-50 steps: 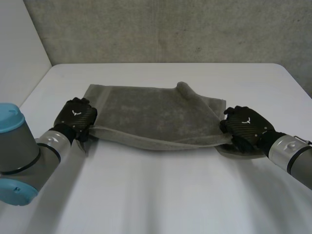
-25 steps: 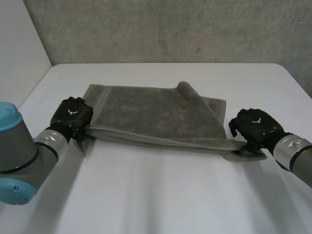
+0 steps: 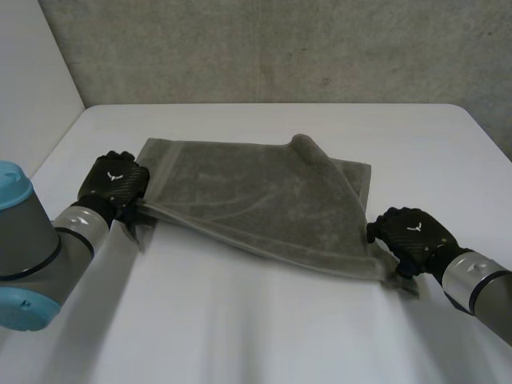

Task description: Fold the towel.

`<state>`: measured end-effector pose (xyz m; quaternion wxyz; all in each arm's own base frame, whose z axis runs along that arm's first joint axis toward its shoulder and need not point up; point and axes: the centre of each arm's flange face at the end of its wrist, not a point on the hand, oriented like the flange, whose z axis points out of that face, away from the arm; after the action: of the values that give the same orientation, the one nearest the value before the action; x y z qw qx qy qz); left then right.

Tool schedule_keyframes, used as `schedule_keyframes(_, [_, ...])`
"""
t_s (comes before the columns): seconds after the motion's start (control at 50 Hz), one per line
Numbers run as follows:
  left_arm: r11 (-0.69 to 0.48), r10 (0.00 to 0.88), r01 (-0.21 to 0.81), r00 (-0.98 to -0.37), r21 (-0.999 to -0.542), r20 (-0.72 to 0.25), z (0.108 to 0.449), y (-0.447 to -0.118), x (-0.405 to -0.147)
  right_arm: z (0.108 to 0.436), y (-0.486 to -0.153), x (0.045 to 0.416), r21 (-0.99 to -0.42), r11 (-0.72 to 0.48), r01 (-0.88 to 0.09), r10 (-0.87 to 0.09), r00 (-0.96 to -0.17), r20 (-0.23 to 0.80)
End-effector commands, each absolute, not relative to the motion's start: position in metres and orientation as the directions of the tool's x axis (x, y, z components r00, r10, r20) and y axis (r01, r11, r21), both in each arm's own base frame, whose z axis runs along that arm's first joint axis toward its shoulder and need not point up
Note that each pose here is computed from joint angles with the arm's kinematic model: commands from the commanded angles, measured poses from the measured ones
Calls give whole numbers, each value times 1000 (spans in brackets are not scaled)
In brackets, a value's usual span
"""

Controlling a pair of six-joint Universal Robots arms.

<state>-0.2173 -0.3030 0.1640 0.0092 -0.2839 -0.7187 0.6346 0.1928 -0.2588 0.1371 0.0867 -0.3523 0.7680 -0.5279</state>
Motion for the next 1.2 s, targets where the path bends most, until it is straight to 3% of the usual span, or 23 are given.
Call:
schedule_keyframes(0.02, [47, 420, 381, -846, -924, -328, 165, -303, -217, 136, -257, 194, -873, 184, -451, -632, -735, 246])
schedule_keyframes(0.28, [54, 420, 377, -849, -925, -321, 166, -304, -217, 132, -249, 197, -867, 200, -456, -633, -736, 240])
schedule_keyframes(0.4, [53, 420, 376, -849, -925, -321, 167, -304, -217, 135, -269, 196, -876, 151, -458, -601, -747, 286])
schedule_keyframes(0.54, [56, 421, 364, -853, -930, -309, 167, -303, -218, 168, -303, 194, -918, 97, -384, -495, -819, 290])
schedule_keyframes(0.64, [59, 422, 361, -854, -931, -304, 167, -302, -218, 163, -298, 195, -922, 140, -362, -498, -830, 250])
schedule_keyframes(0.68, [65, 425, 361, -853, -930, -302, 167, -301, -218, 147, -275, 204, -909, 170, -381, -550, -802, 233])
schedule_keyframes(0.74, [70, 427, 362, -853, -929, -300, 166, -301, -218, 141, -267, 205, -904, 174, -391, -561, -793, 236])
schedule_keyframes(0.94, [71, 428, 363, -852, -929, -301, 166, -301, -218, 134, -276, 206, -901, 156, -405, -552, -792, 260])
schedule_keyframes(1.2, [69, 422, 361, -855, -930, -301, 167, -302, -217, 162, -309, 203, -929, 9, -371, -469, -822, 324])
